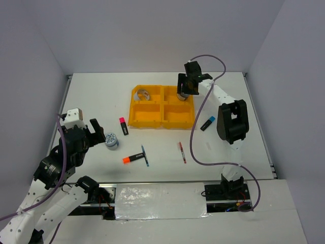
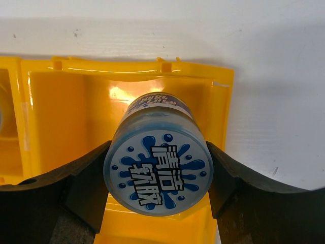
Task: Sort the stationery into containers
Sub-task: Place the stationery in the storage box.
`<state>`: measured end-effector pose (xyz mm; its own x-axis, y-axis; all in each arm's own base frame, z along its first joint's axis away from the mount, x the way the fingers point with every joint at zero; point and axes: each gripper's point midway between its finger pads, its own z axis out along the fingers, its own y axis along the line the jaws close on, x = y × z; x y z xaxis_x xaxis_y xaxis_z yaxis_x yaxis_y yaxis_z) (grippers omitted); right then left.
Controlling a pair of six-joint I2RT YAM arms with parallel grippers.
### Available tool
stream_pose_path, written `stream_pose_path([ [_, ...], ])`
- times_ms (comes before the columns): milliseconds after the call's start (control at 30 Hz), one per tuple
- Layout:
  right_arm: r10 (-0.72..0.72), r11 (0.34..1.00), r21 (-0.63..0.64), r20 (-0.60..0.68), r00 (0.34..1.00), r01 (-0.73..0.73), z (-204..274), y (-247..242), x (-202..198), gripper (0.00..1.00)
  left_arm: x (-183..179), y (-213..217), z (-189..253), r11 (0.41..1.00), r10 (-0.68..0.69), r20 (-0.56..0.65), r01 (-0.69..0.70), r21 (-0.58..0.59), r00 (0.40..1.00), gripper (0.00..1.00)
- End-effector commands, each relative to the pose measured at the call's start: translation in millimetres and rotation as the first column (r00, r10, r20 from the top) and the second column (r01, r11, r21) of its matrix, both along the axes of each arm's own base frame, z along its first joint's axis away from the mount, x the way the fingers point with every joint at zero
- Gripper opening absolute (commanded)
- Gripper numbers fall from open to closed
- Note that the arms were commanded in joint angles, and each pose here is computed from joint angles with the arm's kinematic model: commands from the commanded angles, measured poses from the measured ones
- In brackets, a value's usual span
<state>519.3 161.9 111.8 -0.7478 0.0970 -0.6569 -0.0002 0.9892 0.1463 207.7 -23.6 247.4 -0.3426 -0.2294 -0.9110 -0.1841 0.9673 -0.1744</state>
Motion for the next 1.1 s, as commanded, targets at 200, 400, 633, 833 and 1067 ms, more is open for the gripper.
stream_pose_path([
  [200,-0.001,1.000,-0.013,0.069,0.998,0.002,17.7,-1.6,16.2,0.63,7.7,-5.2,3.2,1.000,-0.015,0.010,0.015,0.008,1.000,0.99],
  [400,0.009,1.000,-0.010,0.087,0.996,-0.008,28.4,0.0,14.5,0.87,9.0,-2.2,1.2,1.000,0.010,-0.004,-0.009,0.018,1.000,0.99],
  [633,0.004,1.000,-0.012,0.086,0.996,-0.003,37.3,-0.5,13.2,1.00,12.2,-2.8,-2.1,0.999,0.031,-0.044,-0.030,0.024,0.999,0.99],
  [833,0.049,0.998,0.021,0.190,0.981,-0.054,108.5,12.7,-22.4,1.00,22.9,-28.9,-16.9,0.999,0.012,-0.192,-0.022,-0.050,0.981,0.99],
  [1067,0.264,0.955,0.056,0.282,0.922,-0.291,167.5,62.9,-150.7,1.00,73.4,-62.5,-92.7,0.994,0.057,-0.413,-0.088,-0.058,0.909,0.99],
])
